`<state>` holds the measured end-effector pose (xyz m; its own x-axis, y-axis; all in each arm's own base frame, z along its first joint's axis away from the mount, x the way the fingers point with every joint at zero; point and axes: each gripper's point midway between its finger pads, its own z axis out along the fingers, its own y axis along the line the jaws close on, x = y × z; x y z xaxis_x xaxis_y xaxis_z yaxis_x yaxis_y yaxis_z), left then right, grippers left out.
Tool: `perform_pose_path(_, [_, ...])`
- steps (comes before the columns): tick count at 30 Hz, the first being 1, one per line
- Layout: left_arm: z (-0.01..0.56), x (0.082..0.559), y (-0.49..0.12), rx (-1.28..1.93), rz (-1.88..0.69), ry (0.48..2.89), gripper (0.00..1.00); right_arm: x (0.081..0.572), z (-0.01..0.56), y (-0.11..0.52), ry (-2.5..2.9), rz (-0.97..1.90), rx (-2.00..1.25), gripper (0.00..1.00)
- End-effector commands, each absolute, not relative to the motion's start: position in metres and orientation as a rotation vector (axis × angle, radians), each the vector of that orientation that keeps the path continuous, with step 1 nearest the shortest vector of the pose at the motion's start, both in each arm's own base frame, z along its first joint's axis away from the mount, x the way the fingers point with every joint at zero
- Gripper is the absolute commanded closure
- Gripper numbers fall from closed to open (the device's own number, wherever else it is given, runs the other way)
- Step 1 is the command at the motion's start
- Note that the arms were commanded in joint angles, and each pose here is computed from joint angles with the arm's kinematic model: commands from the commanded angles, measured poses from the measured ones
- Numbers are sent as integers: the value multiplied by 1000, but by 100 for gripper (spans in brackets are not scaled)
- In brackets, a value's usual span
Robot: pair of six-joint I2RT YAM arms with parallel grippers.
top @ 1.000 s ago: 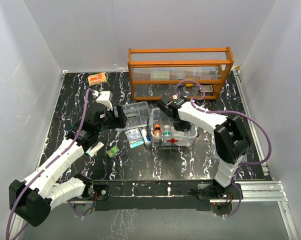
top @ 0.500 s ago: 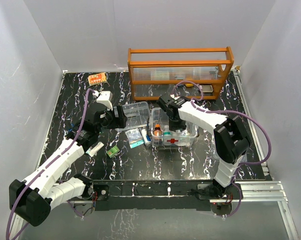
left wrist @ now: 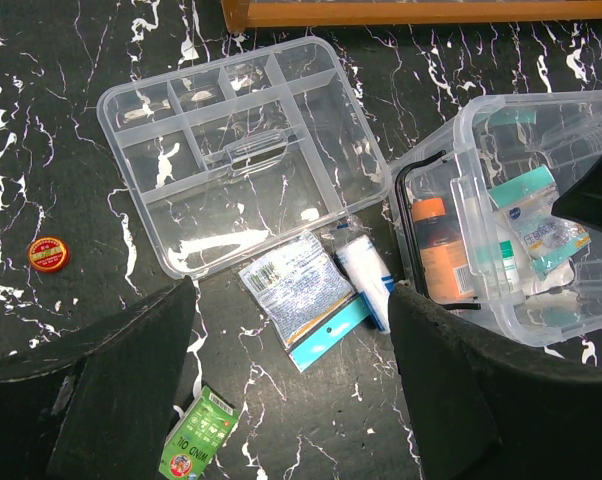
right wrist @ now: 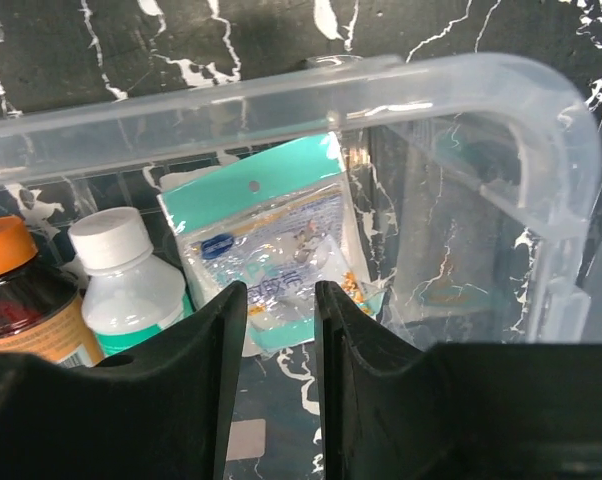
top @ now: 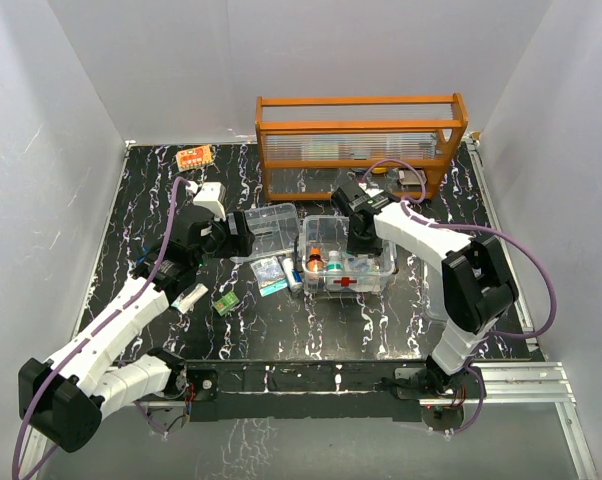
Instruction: Organize the medicine kit
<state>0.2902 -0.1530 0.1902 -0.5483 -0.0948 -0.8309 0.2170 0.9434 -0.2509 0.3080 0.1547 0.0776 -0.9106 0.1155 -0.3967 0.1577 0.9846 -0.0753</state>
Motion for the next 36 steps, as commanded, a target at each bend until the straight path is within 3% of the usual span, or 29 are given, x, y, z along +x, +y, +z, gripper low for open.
perform_pose_path(1, [195,292,-155,99,-408,2098,23,317,79,150,2675,-114,213,68])
perform_pose_path(7, [192,291,-157,103,-421,2111,23,307,56,156,2727,-59,240,63])
perform_pose_path(21, [185,291,-162,107,-448,2138,23,284,53,164,2772,39,419,66])
perform_pose_path(30, [174,289,-166,82,-462,2189,23,305,85,164,2646,71,482,63])
perform_pose_path(36, [170,291,-167,80,-461,2209,23,329,95,156,2561,-6,335,57])
